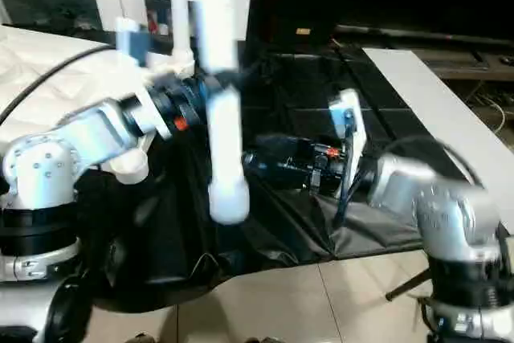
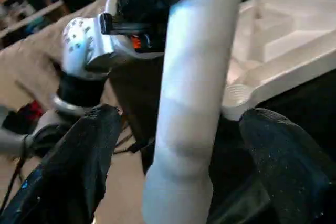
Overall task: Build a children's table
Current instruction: Pick table leg
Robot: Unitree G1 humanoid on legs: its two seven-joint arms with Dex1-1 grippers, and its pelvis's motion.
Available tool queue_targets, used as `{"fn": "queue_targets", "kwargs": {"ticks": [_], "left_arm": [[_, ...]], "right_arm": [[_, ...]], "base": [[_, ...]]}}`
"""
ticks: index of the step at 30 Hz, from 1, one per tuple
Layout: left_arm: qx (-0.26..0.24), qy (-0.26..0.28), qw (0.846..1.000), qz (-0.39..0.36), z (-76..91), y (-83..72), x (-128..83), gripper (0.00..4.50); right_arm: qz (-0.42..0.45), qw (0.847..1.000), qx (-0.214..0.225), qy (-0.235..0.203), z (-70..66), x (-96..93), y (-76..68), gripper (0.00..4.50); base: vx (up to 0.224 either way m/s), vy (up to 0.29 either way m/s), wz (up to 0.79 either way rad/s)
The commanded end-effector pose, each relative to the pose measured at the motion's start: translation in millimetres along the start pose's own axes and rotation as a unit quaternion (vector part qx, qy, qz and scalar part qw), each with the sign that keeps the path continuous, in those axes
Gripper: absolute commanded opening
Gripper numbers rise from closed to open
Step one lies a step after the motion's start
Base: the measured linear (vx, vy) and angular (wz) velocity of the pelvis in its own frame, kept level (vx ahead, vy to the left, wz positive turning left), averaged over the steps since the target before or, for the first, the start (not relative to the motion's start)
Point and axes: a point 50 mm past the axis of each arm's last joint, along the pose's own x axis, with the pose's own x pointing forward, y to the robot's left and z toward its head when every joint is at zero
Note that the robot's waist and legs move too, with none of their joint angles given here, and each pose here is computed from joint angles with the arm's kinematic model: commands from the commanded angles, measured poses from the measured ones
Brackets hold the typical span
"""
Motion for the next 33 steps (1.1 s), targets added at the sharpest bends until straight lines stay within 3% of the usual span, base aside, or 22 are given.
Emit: {"fn": "queue_targets", "kwargs": {"ticks": [1,5,9,28,29,33], "left_arm": [[0.011,0.009,0.999,-0.029,3.0,-6.1,6,1.86],[0.022,0.012,0.998,-0.061,4.9,-8.6,8,1.86],[0.008,-0.018,0.994,-0.110,10.5,-18.1,12,1.86],[-0.004,-0.006,0.989,-0.148,3.0,-24.1,15,1.86],[-0.003,-0.005,0.989,-0.148,2.9,-24.0,15,1.86],[-0.001,-0.005,0.989,-0.149,3.2,-23.8,16,1.85]], "right_arm": [[0.003,1.000,-0.003,0.012,4.3,-2.2,-0.3,3.97],[0.023,0.999,-0.013,0.039,5.9,5.7,-1.7,3.97],[0.036,0.998,-0.011,0.049,3.5,13.6,-3.3,3.97],[0.087,0.995,-0.004,0.044,3.1,28.6,-0.3,3.97],[0.091,0.995,-0.002,0.045,2.4,29.5,0.4,3.71],[0.097,0.994,0.001,0.047,1.1,29.9,0.9,3.38]], "base": [[0.000,0.000,0.00],[0.000,0.000,0.00],[0.000,0.000,0.00],[0.000,0.000,0.00],[0.000,0.000,0.00],[0.000,0.000,0.00]]}}
